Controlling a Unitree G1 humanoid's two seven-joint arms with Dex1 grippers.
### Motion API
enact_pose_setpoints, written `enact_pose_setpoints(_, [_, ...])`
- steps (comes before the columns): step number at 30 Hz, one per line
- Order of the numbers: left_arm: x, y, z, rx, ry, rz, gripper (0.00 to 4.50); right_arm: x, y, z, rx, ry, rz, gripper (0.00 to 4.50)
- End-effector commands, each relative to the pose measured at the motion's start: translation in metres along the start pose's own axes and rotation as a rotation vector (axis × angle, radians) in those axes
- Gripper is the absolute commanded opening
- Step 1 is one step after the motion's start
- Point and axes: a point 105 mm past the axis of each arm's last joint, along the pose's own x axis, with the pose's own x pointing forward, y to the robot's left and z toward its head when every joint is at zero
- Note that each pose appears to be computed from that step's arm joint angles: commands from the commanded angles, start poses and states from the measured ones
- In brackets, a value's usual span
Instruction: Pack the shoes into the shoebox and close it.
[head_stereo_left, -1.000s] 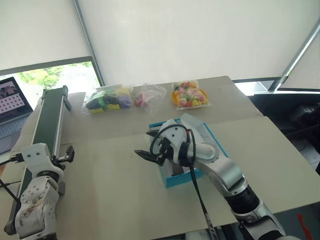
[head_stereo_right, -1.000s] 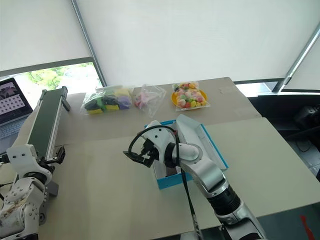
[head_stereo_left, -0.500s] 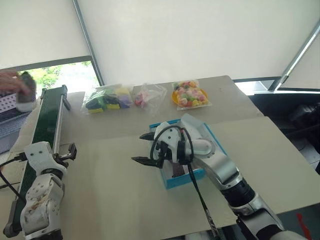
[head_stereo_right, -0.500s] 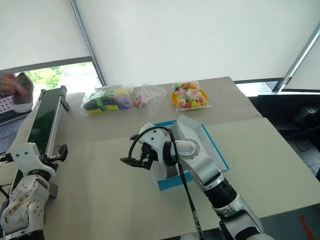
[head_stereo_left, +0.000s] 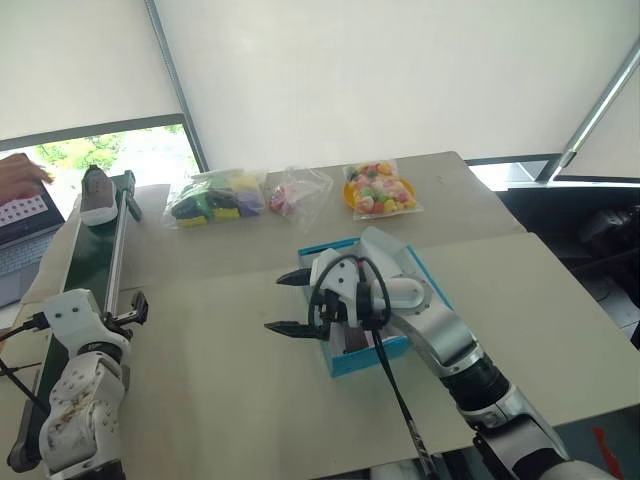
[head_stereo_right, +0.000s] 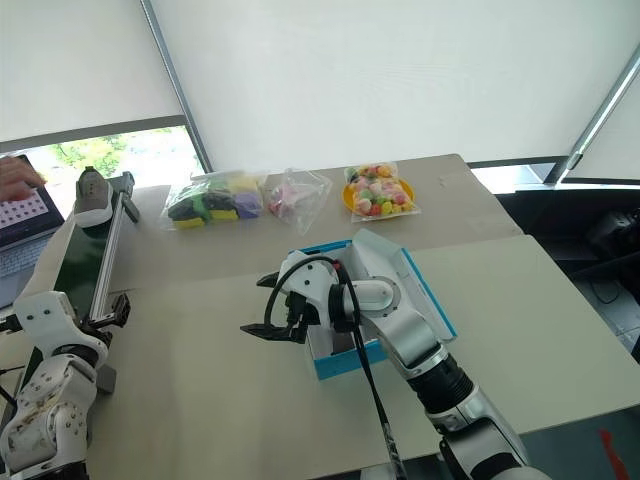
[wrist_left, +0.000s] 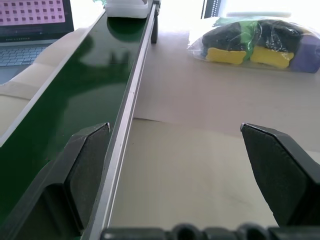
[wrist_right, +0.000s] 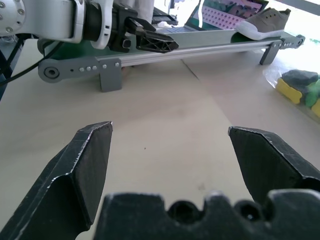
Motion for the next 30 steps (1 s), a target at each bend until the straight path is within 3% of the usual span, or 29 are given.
enact_pose_setpoints(1, [0.0, 0.004, 0.007, -0.02, -0.027, 0.019, 4.5, 0.0, -0.008, 0.013, -0.064, -0.03, -0.029, 4.36])
enact_pose_setpoints(10, [0.003, 0.026, 0.003, -0.053, 0.006, 0.123, 4.5, -0.002, -0.014, 0.008, -0.039, -0.017, -0.073, 4.36])
enact_pose_setpoints(20, [0.007, 0.046, 0.02, -0.054, -0.001, 0.172, 4.5, 0.0, -0.013, 0.009, -0.014, -0.03, -0.091, 4.36])
enact_pose_setpoints(30, [0.002, 0.065, 0.008, -0.074, 0.035, 0.235, 4.5, 0.001, -0.012, 0.013, 0.002, -0.048, -0.099, 4.36])
